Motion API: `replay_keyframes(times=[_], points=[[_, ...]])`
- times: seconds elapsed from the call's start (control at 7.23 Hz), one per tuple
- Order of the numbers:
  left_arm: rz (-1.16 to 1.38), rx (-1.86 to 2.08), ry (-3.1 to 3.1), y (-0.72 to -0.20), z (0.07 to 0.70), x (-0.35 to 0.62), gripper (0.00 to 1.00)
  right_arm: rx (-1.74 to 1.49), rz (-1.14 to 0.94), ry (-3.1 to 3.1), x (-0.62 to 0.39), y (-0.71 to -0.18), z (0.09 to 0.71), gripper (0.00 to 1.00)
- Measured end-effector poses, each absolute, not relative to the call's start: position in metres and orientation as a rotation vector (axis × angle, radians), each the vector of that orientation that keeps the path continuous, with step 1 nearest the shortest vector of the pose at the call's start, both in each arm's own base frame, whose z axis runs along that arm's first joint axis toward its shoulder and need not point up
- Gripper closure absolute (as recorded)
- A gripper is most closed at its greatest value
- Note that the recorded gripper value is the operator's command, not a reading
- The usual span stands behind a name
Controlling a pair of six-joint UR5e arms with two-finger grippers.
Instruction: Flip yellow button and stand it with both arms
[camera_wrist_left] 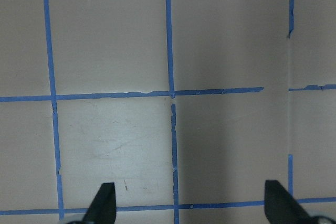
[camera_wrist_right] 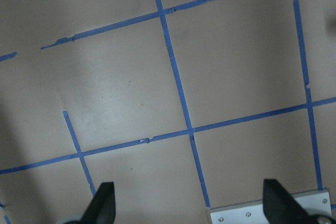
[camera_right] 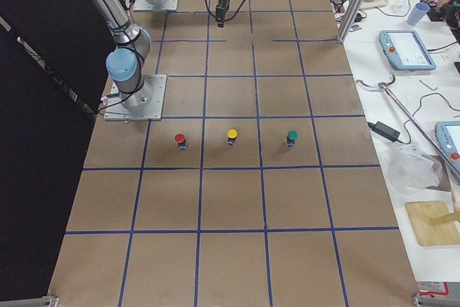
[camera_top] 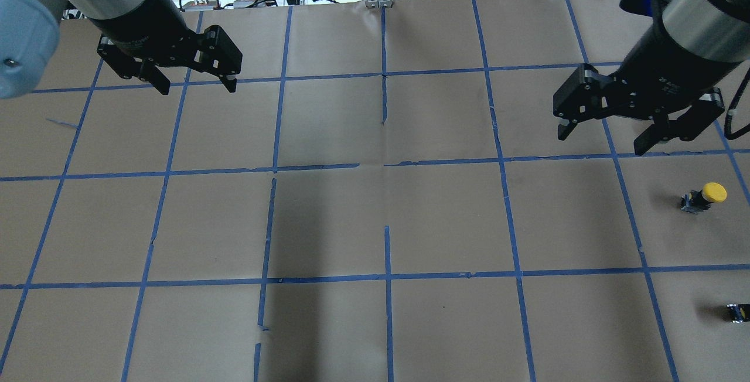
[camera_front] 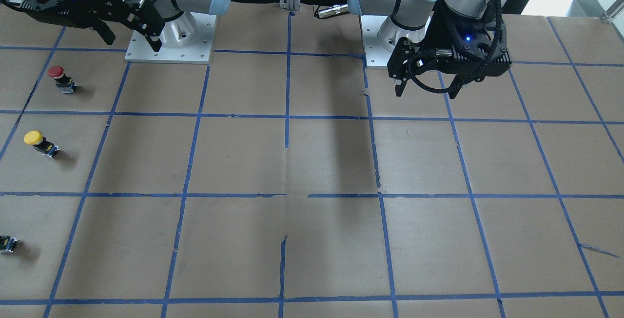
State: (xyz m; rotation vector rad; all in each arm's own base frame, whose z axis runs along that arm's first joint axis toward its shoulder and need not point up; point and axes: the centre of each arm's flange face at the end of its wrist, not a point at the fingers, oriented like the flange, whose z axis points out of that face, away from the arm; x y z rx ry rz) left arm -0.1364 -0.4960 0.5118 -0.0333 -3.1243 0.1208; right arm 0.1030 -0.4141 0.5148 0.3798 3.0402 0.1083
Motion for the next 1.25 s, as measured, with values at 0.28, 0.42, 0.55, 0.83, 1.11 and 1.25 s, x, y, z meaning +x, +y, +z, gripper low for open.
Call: replay_keyframes(times=[0.28,0.42,0.55,0.83,1.11,1.25], points=[[0.123,-0.033,-3.125,-0.496,0.512,-0.136,0.01,0.439,0.162,3.039,0.123,-0.412,0.519,0.00],[0.123,-0.033,-3.125,-0.496,0.512,-0.136,0.01,0.444,0.188,3.039,0.124,-0.411,0.511,0.00],[0.122,-0.033,-3.124,-0.496,0.512,-0.136,0.01,0.453,0.213,3.039,0.121,-0.411,0.502,0.00],[0.121,-0.033,-3.124,-0.495,0.512,-0.136,0.01,0.473,0.223,3.064,0.115,-0.410,0.497,0.00],[0.121,-0.033,-3.125,-0.495,0.512,-0.136,0.01,0.474,0.192,3.145,0.108,-0.409,0.499,0.00],[0.122,-0.033,-3.126,-0.495,0.512,-0.136,0.01,0.471,0.169,3.156,0.107,-0.410,0.500,0.00]])
